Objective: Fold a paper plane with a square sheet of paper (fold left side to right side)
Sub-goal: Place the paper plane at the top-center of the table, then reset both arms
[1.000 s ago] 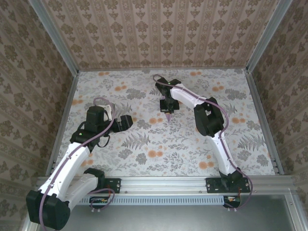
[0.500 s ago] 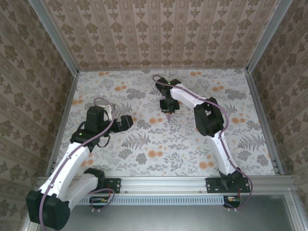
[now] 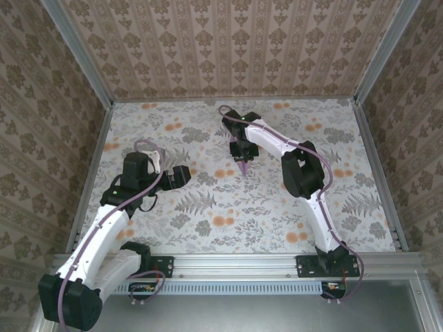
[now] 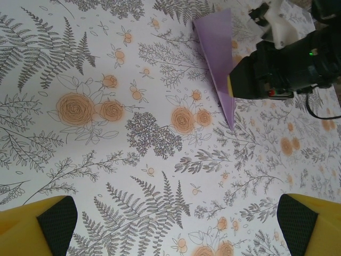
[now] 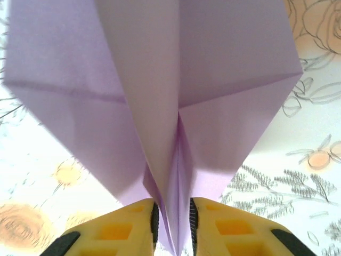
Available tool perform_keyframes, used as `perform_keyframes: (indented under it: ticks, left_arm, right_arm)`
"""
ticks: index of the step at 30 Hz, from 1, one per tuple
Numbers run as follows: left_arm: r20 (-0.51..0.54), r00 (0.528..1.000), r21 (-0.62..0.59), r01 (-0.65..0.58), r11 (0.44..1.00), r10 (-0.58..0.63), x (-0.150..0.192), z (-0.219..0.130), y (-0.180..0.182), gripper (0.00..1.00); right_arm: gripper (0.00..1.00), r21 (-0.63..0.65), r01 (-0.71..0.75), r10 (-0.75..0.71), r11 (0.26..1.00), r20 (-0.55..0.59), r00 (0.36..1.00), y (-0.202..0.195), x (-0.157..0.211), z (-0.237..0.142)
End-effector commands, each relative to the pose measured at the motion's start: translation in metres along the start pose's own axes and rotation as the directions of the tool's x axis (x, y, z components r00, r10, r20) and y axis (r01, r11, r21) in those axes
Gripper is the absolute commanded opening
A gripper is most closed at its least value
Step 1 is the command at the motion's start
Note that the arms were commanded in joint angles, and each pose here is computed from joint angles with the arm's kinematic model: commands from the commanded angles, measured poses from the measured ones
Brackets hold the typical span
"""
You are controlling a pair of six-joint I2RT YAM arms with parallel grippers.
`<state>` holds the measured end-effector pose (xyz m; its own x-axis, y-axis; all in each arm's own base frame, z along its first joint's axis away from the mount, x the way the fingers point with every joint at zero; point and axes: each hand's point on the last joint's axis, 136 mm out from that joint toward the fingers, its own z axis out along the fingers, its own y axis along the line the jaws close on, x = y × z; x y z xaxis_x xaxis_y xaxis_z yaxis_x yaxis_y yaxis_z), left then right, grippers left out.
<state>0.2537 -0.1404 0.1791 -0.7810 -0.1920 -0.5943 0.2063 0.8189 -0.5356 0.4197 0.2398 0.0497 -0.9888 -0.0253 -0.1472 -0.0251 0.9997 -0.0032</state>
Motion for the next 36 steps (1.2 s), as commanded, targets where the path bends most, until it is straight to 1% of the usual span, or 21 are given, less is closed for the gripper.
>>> perform_keyframes:
  ticks: [1,6,11,15,19,20,24,26,28,32,34,36]
  left_arm:
    - [0.013,1.0,0.031,-0.016,0.999,0.016,-0.008,-0.007,-0.008,1.0]
    - [0.031,0.999,0.043,0.01,0.999,-0.011,-0.016,-0.011,-0.006,1.0]
    - [0.083,0.995,0.03,0.05,0.998,-0.052,-0.032,-0.017,0.004,1.0]
    - [0.153,0.986,-0.037,0.076,0.996,-0.07,-0.048,-0.025,0.022,1.0]
    - [0.229,0.973,-0.129,0.062,0.99,-0.031,-0.063,-0.033,0.039,1.0]
    - [0.242,0.97,-0.149,0.047,0.988,-0.009,-0.066,-0.034,0.041,1.0]
    - [0.318,0.945,-0.26,0.011,0.965,0.075,-0.077,-0.042,0.059,1.0]
    - [0.345,0.93,-0.326,-0.006,0.945,0.125,-0.079,-0.045,0.071,1.0]
    - [0.378,0.907,-0.386,-0.031,0.922,0.188,-0.08,-0.047,0.082,1.0]
    - [0.41,0.86,-0.499,-0.068,0.864,0.304,-0.076,-0.05,0.105,1.0]
    - [0.381,0.852,-0.557,-0.099,0.825,0.36,-0.072,-0.048,0.117,1.0]
    - [0.337,0.86,-0.598,-0.118,0.793,0.382,-0.067,-0.044,0.128,1.0]
  right_arm:
    - [0.28,0.015,-0.011,0.011,1.0,0.035,0.999,-0.007,0.007,-0.037]
    - [0.36,0.037,-0.019,0.015,0.999,0.094,0.995,-0.024,0.019,-0.074]
    - [0.47,0.029,-0.021,0.014,0.999,0.221,0.975,-0.05,0.034,-0.122]
    - [0.55,-0.002,-0.009,0.009,1.0,0.339,0.941,-0.074,0.052,-0.155]
    - [0.63,-0.053,-0.031,0.052,0.998,0.455,0.889,-0.098,0.067,-0.168]
    - [0.66,-0.067,-0.041,0.068,0.997,0.483,0.873,-0.104,0.071,-0.171]
    - [0.8,-0.092,-0.09,0.127,0.992,0.57,0.812,-0.132,0.084,-0.167]
    - [0.88,-0.08,-0.126,0.149,0.989,0.601,0.785,-0.147,0.09,-0.162]
    - [0.99,-0.061,-0.177,0.173,0.982,0.649,0.741,-0.167,0.094,-0.157]
    - [1.0,-0.016,-0.219,0.158,0.976,0.744,0.65,-0.197,0.098,-0.145]
    - [1.0,0.027,-0.277,0.148,0.961,0.792,0.593,-0.218,0.103,-0.133]
    - [1.0,0.028,-0.299,0.148,0.954,0.822,0.55,-0.232,0.105,-0.124]
